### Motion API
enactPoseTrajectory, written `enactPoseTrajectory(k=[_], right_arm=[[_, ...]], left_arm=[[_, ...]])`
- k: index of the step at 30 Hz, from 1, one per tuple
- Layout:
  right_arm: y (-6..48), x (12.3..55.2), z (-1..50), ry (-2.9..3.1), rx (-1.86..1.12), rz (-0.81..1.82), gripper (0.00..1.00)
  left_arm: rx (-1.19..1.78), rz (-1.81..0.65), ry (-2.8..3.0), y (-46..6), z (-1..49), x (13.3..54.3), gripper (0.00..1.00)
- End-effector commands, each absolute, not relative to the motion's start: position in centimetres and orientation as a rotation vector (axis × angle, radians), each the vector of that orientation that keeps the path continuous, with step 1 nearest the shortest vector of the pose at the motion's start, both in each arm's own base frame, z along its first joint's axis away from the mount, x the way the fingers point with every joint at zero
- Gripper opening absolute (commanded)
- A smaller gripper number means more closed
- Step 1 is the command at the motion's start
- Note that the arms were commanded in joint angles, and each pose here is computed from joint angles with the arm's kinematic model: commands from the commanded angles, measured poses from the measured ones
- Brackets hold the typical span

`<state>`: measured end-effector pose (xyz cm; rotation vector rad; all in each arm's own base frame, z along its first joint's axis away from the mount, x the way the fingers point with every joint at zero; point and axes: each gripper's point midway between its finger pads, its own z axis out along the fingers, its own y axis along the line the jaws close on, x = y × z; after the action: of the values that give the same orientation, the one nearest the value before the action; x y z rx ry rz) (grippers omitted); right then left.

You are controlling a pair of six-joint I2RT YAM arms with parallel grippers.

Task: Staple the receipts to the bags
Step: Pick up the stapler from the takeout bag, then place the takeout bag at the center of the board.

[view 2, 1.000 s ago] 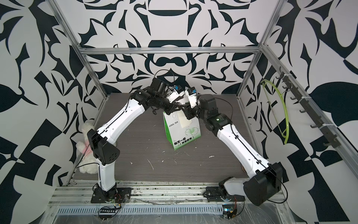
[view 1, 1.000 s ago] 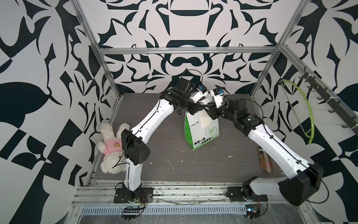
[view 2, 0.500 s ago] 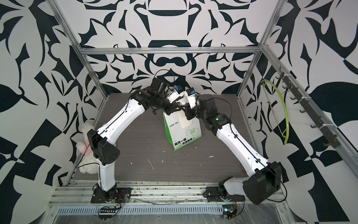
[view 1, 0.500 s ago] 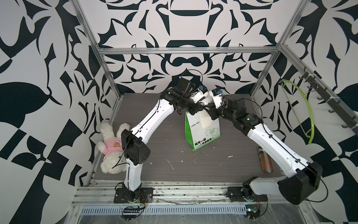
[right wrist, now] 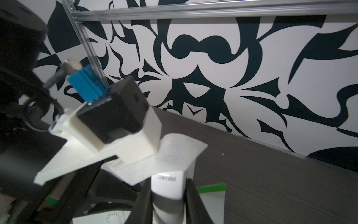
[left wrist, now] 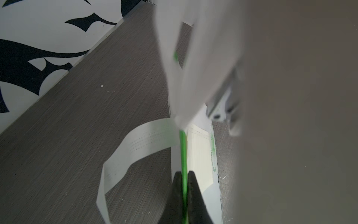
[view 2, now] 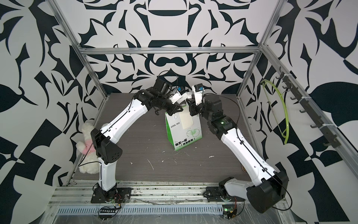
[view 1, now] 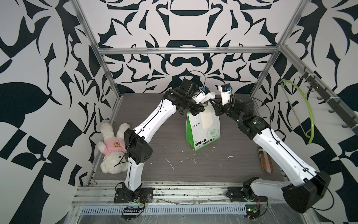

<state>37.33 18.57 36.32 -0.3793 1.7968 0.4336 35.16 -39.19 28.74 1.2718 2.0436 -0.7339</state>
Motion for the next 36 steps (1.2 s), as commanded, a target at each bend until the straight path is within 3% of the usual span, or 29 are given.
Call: enactPoseTrajectory(k=[1, 9, 19, 26, 28, 30, 31, 36], right_arm=[[18.0, 37.3, 40.3, 1.666, -0.329, 0.449, 0.06], [15.0, 36.8, 38.0, 1.782, -0.309, 0.403, 0.05], [16.7, 32.9, 36.8, 1.815, -0.423, 0.819, 0.06], [14.5, 34.3, 34.9, 1.955, -0.339, 0.670, 0.06], [13.8, 34.2, 34.0, 1.998, -0.315, 0.625, 0.06], [13.0, 33.8, 33.1, 2.025, -0.293, 0.593, 0.06], [12.6, 33.6, 32.6, 2.034, -0.282, 0.579, 0.06], [11.0, 32.3, 30.0, 2.097, -0.240, 0.532, 0.06]], left_arm=[[1.296, -0.726, 2.076, -39.0, 28.2, 34.7, 0.00], [1.267, -0.582, 2.098, -36.7, 27.8, 36.6, 0.00], [1.248, -0.492, 2.099, -35.7, 27.5, 38.2, 0.00], [1.225, -0.296, 2.106, -33.6, 26.2, 40.7, 0.00], [1.233, -0.287, 2.104, -33.6, 26.1, 40.9, 0.13], [1.236, -0.309, 2.100, -33.9, 26.3, 40.6, 0.38], [1.237, -0.323, 2.096, -34.0, 26.5, 40.4, 0.45], [1.239, -0.382, 2.032, -34.1, 28.5, 39.1, 0.61]])
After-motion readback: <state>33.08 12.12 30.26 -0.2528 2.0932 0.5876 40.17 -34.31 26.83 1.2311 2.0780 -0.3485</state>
